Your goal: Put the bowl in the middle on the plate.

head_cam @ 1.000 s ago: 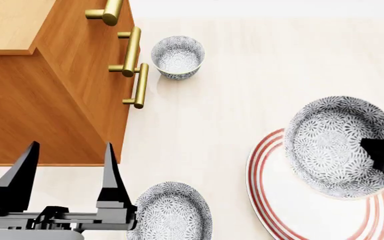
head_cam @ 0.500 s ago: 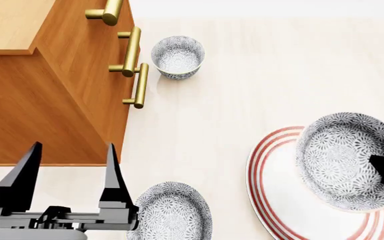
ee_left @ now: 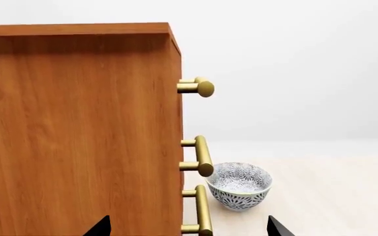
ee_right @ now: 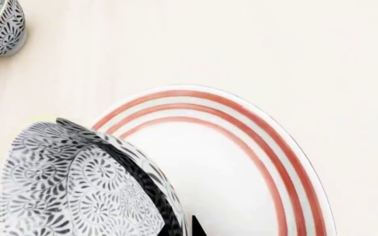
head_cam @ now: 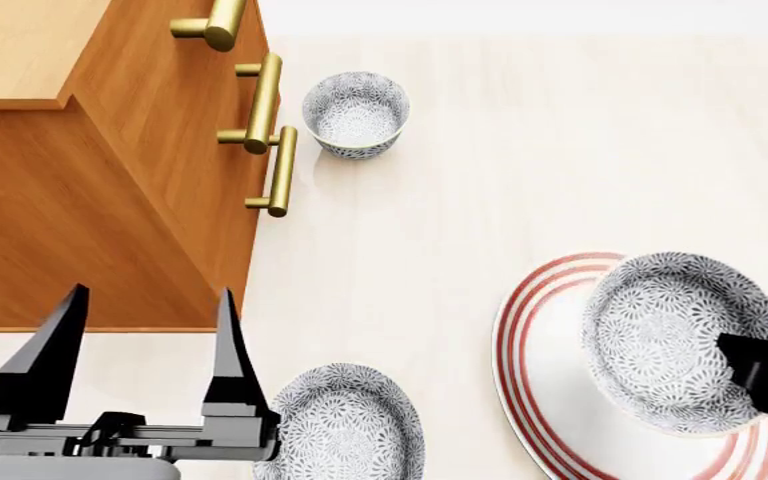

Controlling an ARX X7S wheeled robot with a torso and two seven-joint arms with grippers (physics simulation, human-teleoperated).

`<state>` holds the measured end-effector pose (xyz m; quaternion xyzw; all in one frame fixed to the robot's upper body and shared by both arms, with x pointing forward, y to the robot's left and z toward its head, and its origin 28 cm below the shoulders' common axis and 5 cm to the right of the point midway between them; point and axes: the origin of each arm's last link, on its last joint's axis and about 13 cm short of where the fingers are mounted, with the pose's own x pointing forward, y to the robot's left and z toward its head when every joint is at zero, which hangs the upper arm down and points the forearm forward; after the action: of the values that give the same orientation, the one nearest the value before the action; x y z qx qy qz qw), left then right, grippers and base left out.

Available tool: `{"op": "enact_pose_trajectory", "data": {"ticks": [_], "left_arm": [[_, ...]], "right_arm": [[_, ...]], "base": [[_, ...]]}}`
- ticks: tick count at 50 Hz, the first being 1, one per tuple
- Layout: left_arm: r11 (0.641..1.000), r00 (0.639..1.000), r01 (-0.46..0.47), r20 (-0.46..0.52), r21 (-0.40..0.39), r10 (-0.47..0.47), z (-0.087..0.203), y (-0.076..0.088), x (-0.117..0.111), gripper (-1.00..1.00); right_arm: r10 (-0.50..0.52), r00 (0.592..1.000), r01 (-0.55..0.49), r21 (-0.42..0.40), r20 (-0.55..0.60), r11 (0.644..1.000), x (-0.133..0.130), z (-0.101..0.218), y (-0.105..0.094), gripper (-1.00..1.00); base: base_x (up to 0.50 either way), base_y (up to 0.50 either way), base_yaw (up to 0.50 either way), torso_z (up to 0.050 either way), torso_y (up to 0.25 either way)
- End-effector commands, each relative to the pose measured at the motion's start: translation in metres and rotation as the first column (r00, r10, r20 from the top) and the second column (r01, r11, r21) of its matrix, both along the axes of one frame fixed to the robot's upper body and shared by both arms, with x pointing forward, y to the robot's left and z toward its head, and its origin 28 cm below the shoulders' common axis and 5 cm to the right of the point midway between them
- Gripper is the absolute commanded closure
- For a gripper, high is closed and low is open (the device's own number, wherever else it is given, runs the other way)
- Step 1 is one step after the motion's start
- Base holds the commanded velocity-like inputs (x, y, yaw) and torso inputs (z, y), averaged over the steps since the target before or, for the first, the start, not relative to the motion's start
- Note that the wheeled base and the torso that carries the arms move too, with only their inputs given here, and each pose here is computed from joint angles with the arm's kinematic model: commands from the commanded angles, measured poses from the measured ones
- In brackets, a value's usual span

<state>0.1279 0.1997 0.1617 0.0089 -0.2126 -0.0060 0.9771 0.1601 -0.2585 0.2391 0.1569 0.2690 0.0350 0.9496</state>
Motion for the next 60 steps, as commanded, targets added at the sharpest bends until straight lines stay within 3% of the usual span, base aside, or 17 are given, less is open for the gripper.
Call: {"op": "enact_pose_trajectory", "data": {"ticks": [1, 32, 33, 53, 57, 60], "left_arm": [[1.000, 1.000, 0.002, -0.002, 0.003, -0.002, 0.000, -0.001, 0.000, -1.00], [1.000, 1.000, 0.005, -0.004, 0.004, -0.005, -0.001, -0.001, 0.000, -1.00], [1.000, 1.000, 0.005, -0.004, 0.004, -0.005, -0.001, -0.001, 0.000, -1.00], [1.000, 1.000, 0.014, -0.006, 0.006, -0.014, -0.002, -0.002, 0.000, -1.00], [1.000, 1.000, 0.010, -0.005, 0.006, -0.010, -0.001, -0.001, 0.000, -1.00], [1.000, 1.000, 0.007, -0.004, 0.006, -0.007, -0.001, -0.001, 0.000, -1.00]], "right_arm": [[-0.005, 1.000, 0.005, 0.024, -0.002, 1.000, 0.002, -0.011, -0.001, 1.00], [0.001, 0.999, 0.000, 0.040, -0.036, 0.999, 0.005, -0.025, 0.001, 1.00], [0.006, 0.999, -0.005, 0.027, -0.045, 1.000, 0.005, -0.026, 0.001, -1.00], [-0.011, 0.999, 0.012, 0.030, -0.035, 0.999, 0.004, -0.025, -0.002, -1.00], [-0.046, 0.997, 0.045, 0.016, 0.064, 0.999, 0.005, -0.017, 0.000, -1.00], [-0.050, 0.971, 0.058, -0.030, 0.234, 0.998, 0.004, -0.004, 0.006, -1.00]], "base": [[0.00, 0.00, 0.00, 0.000, 0.000], [0.00, 0.00, 0.00, 0.000, 0.000], [0.00, 0.00, 0.00, 0.000, 0.000], [0.00, 0.00, 0.00, 0.000, 0.000], [0.00, 0.00, 0.00, 0.000, 0.000], [0.00, 0.00, 0.00, 0.000, 0.000]]}}
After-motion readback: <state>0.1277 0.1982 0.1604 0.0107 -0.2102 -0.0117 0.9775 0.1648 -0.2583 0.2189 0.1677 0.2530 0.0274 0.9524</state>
